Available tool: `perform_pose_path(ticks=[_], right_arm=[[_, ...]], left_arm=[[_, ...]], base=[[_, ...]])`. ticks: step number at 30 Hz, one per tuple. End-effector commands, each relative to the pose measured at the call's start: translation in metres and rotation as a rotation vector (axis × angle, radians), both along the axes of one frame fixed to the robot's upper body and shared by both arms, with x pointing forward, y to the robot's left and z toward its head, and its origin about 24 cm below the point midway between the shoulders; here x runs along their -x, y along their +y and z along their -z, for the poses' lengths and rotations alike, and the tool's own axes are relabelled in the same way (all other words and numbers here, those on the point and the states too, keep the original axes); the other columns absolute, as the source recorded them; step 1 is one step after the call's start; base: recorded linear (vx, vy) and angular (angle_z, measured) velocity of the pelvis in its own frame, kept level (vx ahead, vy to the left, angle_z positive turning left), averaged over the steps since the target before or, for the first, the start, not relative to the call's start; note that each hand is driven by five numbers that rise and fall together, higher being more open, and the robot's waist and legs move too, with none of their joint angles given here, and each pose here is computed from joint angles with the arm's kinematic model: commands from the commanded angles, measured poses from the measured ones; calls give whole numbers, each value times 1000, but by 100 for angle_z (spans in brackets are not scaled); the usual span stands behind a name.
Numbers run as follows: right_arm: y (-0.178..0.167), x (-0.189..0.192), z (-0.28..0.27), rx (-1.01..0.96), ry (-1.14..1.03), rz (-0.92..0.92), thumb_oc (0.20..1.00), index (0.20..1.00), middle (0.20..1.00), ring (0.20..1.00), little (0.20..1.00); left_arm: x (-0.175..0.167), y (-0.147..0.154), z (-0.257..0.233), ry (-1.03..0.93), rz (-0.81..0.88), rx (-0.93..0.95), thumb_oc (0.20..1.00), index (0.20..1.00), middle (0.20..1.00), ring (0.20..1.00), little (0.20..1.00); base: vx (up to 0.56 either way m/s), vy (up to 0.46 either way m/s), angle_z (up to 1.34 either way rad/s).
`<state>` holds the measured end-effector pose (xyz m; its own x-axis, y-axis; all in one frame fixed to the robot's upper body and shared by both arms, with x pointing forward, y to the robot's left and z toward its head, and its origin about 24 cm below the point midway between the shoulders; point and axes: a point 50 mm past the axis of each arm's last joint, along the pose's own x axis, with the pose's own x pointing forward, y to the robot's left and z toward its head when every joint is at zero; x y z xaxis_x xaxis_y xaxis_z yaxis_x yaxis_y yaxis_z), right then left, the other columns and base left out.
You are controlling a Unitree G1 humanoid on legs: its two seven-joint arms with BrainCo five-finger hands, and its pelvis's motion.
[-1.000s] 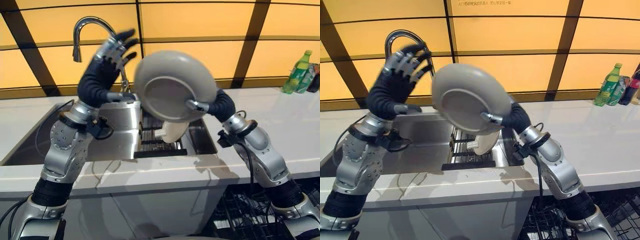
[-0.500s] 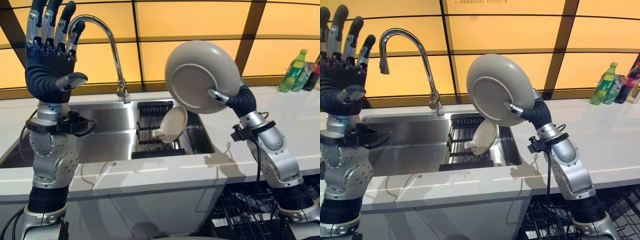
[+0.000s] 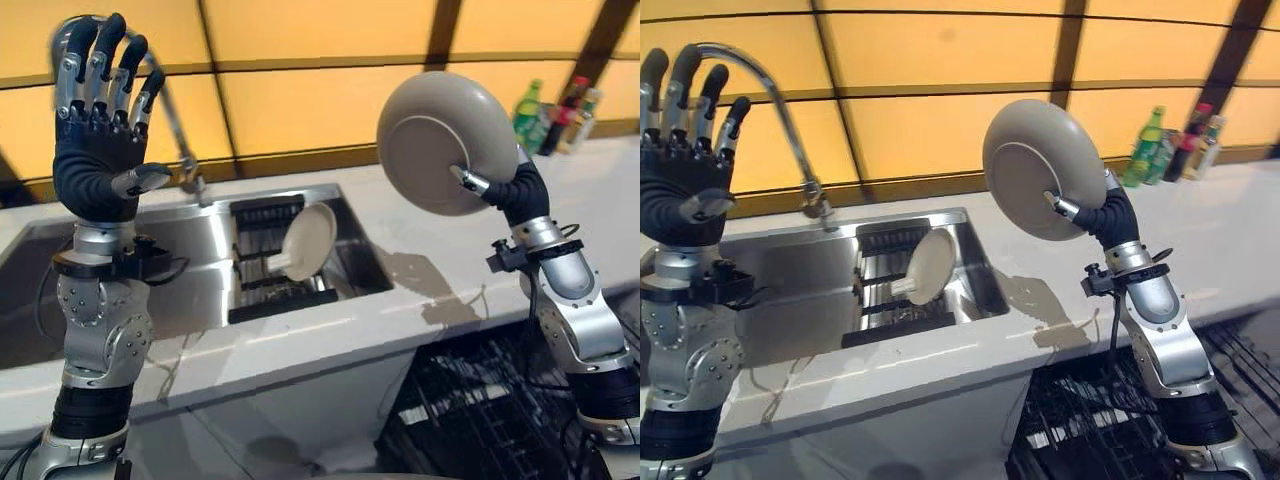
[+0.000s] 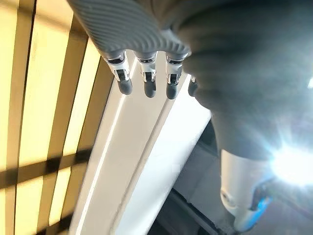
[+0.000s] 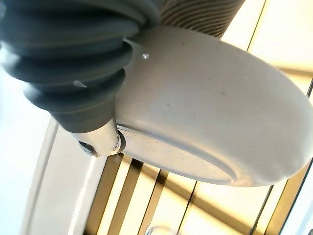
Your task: Pick up plates and place into dishwasher.
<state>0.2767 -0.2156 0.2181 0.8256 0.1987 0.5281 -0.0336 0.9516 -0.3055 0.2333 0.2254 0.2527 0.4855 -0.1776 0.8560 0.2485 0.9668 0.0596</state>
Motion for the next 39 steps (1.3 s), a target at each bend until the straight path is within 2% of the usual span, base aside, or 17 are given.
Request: perform_pose_path(ticks=[1,8,12,22,32,39], right_arm=[[-20,13,-24,-7,-153,89,200,200,200,200,200],[-40,18,1,-35,-65,125,200,200,200,200,200],[-44,18,8,-46,-38,145,200,200,200,200,200],[-54,14,38,-43,100,199,200,200,200,200,200],[-76,19,75,-22,314,303,200,200,200,200,200],[-95,18,98,-9,412,401,200,200,200,200,200]], left_arm=[[4,12,-14,-48,-65,-56,1000,1000,1000,1000,1000],[2,36,-13,-7,-174,-45,1000,1000,1000,1000,1000],[5,39,-12,-7,-194,-56,1000,1000,1000,1000,1000],[10,55,-13,13,-305,-64,1000,1000,1000,1000,1000],[7,50,7,103,-338,-81,1000,1000,1000,1000,1000],[10,52,7,85,-363,-57,1000,1000,1000,1000,1000]], base=[[-72,251,-56],[-111,133,-64],[-115,30,-85],[-74,-127,-32],[12,-147,-14],[-88,-27,-4]])
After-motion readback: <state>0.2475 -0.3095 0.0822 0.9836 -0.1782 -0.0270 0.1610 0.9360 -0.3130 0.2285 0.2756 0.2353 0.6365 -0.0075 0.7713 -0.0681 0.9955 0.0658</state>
